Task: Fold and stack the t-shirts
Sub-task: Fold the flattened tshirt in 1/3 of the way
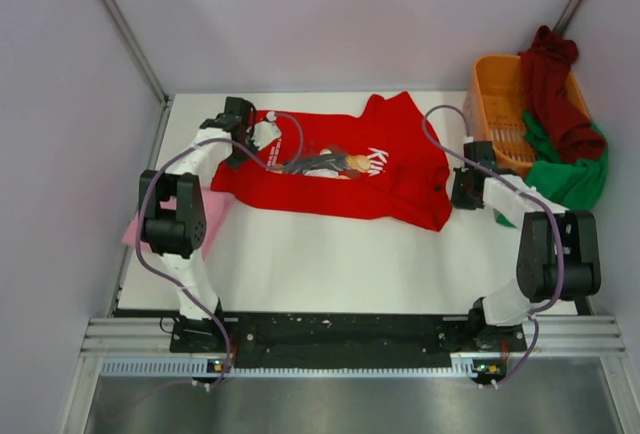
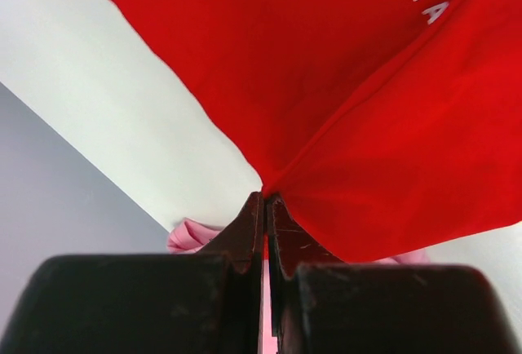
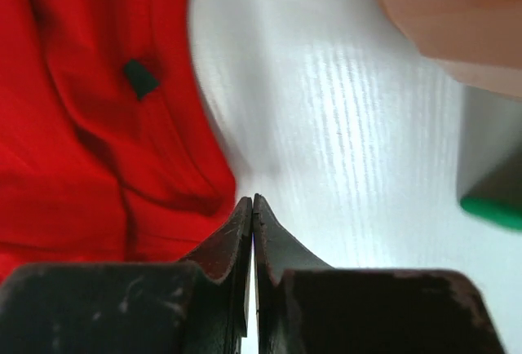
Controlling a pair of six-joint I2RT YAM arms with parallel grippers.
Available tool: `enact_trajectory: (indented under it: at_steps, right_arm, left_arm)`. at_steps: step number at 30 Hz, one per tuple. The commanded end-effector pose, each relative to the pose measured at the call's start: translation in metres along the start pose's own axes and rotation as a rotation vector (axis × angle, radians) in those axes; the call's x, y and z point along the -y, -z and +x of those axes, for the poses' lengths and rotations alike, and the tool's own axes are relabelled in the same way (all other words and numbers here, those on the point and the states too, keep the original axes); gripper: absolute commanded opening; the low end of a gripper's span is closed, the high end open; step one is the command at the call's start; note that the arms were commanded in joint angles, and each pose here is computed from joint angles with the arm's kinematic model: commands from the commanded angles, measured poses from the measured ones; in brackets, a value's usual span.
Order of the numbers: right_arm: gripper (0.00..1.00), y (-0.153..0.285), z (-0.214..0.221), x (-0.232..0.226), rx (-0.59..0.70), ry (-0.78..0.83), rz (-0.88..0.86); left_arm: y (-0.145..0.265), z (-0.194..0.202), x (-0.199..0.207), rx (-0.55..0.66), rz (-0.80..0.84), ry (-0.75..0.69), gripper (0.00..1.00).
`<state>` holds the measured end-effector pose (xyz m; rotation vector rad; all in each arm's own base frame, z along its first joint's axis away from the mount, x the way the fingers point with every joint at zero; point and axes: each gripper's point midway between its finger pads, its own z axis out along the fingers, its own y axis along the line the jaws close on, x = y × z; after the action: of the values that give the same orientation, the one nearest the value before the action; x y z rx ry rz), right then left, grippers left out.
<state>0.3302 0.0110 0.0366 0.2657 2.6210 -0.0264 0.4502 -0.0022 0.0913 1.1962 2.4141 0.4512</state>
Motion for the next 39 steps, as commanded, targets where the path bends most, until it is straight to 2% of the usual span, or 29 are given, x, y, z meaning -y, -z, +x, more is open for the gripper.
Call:
enact_trajectory:
  at_steps: [1, 6, 8, 10, 13, 16, 19, 23, 27, 32, 36, 38, 39]
  right_arm:
    - [0.00, 0.014, -0.031, 0.026, 0.152, -0.074, 0.082]
    - [0.00, 0.023, -0.037, 0.010, 0.171, -0.052, -0.009]
    - [0.21, 0.028, -0.042, -0.008, 0.189, -0.032, -0.094]
    - [0.37, 0.033, -0.047, -0.031, 0.214, 0.006, -0.181]
    - [0.54, 0.038, -0.045, -0.064, 0.214, 0.075, -0.277]
    - [0.63, 0.031, -0.042, -0.077, 0.185, 0.072, -0.305]
    - [0.64, 0.015, -0.047, -0.068, 0.175, 0.070, -0.234]
    - [0.62, 0.016, -0.081, -0.078, 0.255, 0.170, -0.255]
    - [0.52, 0.006, -0.116, -0.091, 0.300, 0.238, -0.273]
    - [0.49, -0.035, -0.120, -0.101, 0.202, 0.278, -0.272]
    - [0.49, -0.049, -0.119, -0.107, 0.169, 0.300, -0.294]
    - [0.43, -0.054, -0.118, -0.112, 0.158, 0.302, -0.316]
    - [0.37, -0.058, -0.118, -0.111, 0.146, 0.301, -0.313]
  left_arm:
    - [0.004, -0.026, -0.003, 0.056, -0.021, -0.022, 0.00]
    - [0.000, -0.027, -0.005, 0.047, -0.032, -0.018, 0.00]
    - [0.000, -0.027, -0.005, 0.044, -0.034, -0.020, 0.00]
    - [0.000, -0.026, -0.005, 0.046, -0.032, -0.014, 0.00]
    - [0.000, -0.026, -0.004, 0.045, -0.031, -0.014, 0.00]
    - [0.000, -0.025, -0.004, 0.044, -0.032, -0.014, 0.00]
    - [0.000, -0.022, -0.004, 0.037, -0.038, -0.017, 0.00]
    - [0.001, -0.019, -0.005, 0.025, -0.050, -0.021, 0.00]
    - [0.001, -0.016, -0.006, 0.013, -0.065, -0.016, 0.00]
    - [0.003, -0.013, -0.007, 0.006, -0.074, -0.015, 0.00]
    - [0.002, -0.011, -0.007, -0.001, -0.078, -0.021, 0.00]
    - [0.002, -0.012, -0.008, 0.000, -0.081, -0.016, 0.00]
    - [0.002, -0.012, -0.008, 0.000, -0.081, -0.015, 0.00]
